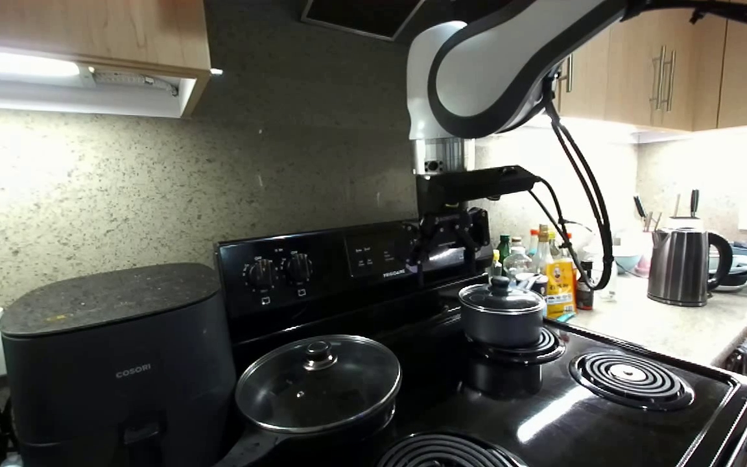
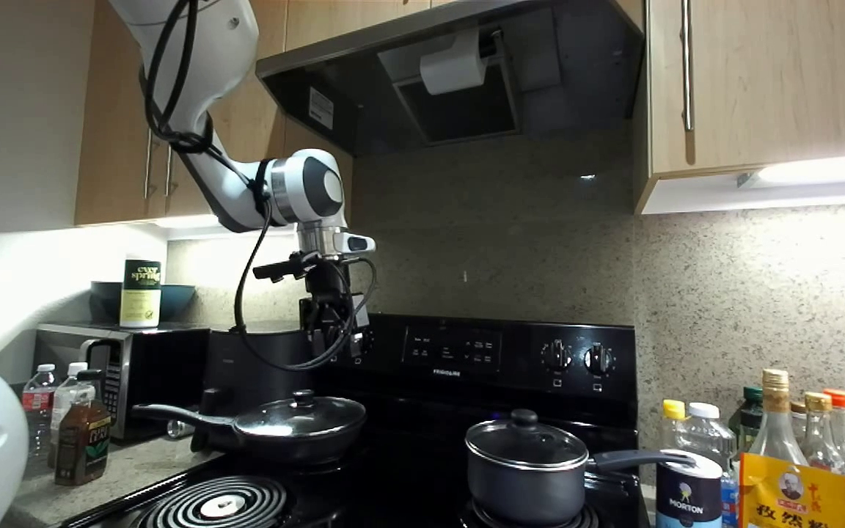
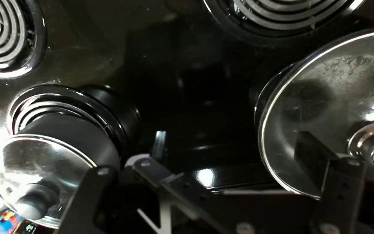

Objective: Slide the pot on the stove to the front plate

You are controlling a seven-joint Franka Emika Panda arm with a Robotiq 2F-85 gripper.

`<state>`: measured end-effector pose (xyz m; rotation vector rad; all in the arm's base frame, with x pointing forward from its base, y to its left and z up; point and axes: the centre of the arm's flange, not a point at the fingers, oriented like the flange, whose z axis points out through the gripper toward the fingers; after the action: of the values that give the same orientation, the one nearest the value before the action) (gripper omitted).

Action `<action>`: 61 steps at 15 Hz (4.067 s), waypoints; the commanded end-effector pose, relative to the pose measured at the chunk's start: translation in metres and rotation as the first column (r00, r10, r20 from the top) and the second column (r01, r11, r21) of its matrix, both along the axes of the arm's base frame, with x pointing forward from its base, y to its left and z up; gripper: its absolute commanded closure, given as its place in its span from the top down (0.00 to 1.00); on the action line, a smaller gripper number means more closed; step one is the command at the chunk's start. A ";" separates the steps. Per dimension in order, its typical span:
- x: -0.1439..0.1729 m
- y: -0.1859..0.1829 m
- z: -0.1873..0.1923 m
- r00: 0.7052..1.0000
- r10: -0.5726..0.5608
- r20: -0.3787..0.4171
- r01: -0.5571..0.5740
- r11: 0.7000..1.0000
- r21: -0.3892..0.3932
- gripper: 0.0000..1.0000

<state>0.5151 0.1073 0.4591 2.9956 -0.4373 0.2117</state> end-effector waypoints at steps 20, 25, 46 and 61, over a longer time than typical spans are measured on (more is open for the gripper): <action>-0.005 -0.183 -0.003 0.854 -0.518 0.041 0.519 0.855 -0.018 1.00; -0.007 -0.181 -0.004 0.847 -0.530 0.042 0.531 0.847 -0.016 1.00; 0.048 -0.257 -0.020 0.770 -0.637 0.040 0.637 0.770 -0.002 1.00; 0.095 -0.380 -0.022 0.675 -0.729 0.113 0.737 0.674 -0.052 1.00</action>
<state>0.6105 -0.2731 0.4375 2.4525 -1.5385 0.2633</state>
